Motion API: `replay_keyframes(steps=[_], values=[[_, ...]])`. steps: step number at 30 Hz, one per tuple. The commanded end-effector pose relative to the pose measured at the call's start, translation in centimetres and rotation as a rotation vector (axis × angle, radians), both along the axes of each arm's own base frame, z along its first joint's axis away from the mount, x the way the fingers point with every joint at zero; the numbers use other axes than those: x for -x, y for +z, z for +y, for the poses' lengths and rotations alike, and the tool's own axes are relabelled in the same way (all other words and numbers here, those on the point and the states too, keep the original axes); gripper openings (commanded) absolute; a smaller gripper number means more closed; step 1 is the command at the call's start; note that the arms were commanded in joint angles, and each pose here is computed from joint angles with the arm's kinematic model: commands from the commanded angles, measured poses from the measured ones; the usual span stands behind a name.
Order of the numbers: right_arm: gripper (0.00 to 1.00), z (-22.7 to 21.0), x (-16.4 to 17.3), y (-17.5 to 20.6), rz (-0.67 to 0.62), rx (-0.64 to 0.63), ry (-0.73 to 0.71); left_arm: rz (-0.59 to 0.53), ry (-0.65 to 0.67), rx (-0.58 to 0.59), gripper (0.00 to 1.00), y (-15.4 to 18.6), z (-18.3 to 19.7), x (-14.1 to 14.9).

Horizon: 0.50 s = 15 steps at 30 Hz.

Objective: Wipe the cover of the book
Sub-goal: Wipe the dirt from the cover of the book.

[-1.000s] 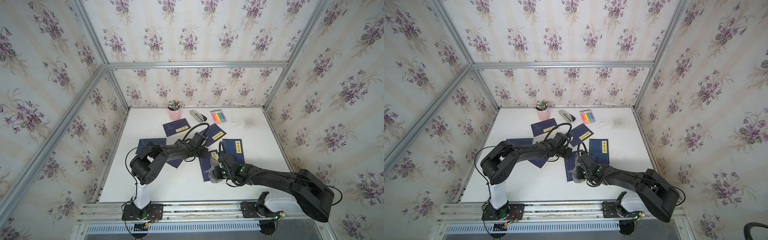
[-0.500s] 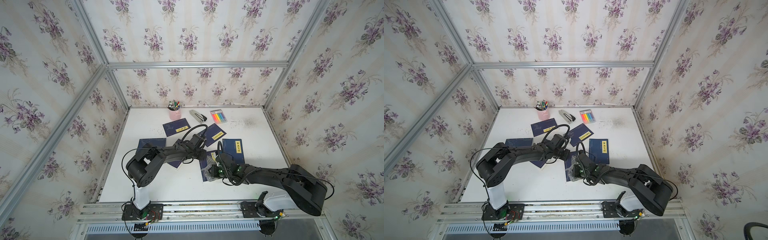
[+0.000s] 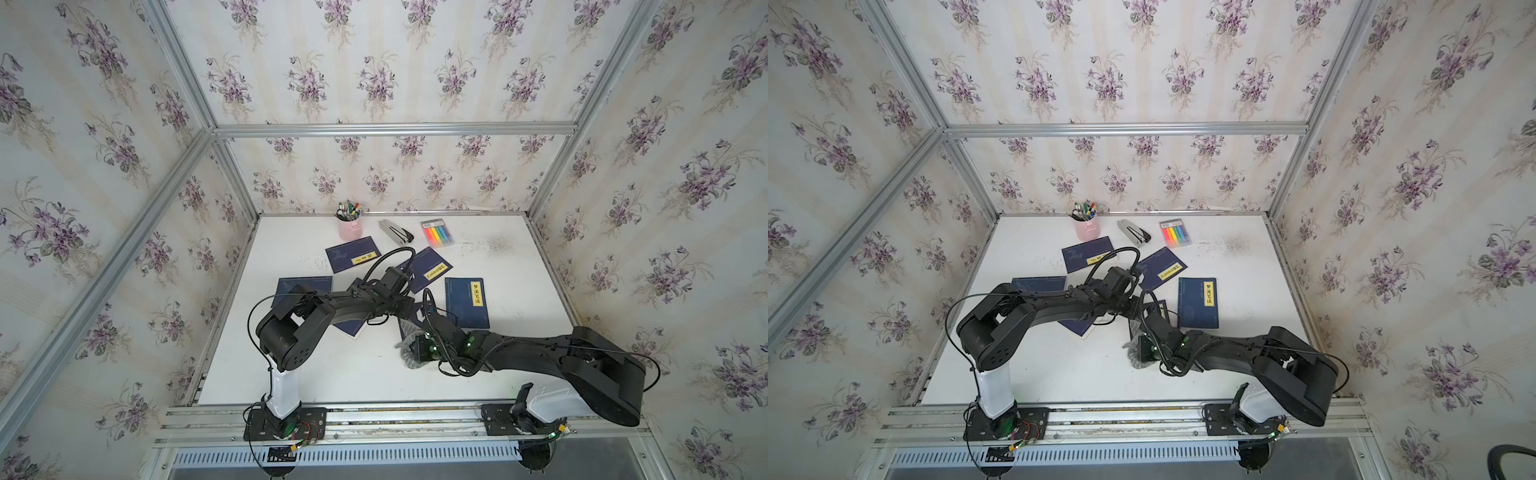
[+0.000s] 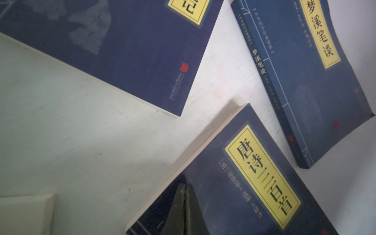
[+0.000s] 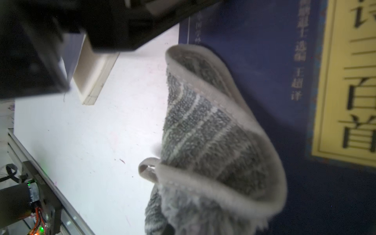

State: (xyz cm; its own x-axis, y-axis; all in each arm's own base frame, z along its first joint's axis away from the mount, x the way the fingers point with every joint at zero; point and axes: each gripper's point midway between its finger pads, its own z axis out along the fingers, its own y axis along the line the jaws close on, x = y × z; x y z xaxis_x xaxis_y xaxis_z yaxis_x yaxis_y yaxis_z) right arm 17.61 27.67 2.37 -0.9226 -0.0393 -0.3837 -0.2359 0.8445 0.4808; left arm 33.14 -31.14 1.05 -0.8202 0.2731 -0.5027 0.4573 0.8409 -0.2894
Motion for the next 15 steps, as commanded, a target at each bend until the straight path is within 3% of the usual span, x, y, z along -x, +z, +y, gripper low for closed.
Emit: replay_keyframes(steps=[1,9,15], values=[[0.00,-2.6,0.6,-1.3,0.028,0.066,-0.070,0.178,0.031,-0.198,0.00,-4.2,4.6,3.8],[0.00,-8.7,-0.4,-1.2,0.002,0.090,-0.235,0.194,0.026,-0.192,0.00,-4.6,4.4,3.9],[0.00,-8.8,-0.4,-1.3,0.020,0.134,-0.198,0.203,0.025,-0.194,0.00,-4.9,4.4,3.9]])
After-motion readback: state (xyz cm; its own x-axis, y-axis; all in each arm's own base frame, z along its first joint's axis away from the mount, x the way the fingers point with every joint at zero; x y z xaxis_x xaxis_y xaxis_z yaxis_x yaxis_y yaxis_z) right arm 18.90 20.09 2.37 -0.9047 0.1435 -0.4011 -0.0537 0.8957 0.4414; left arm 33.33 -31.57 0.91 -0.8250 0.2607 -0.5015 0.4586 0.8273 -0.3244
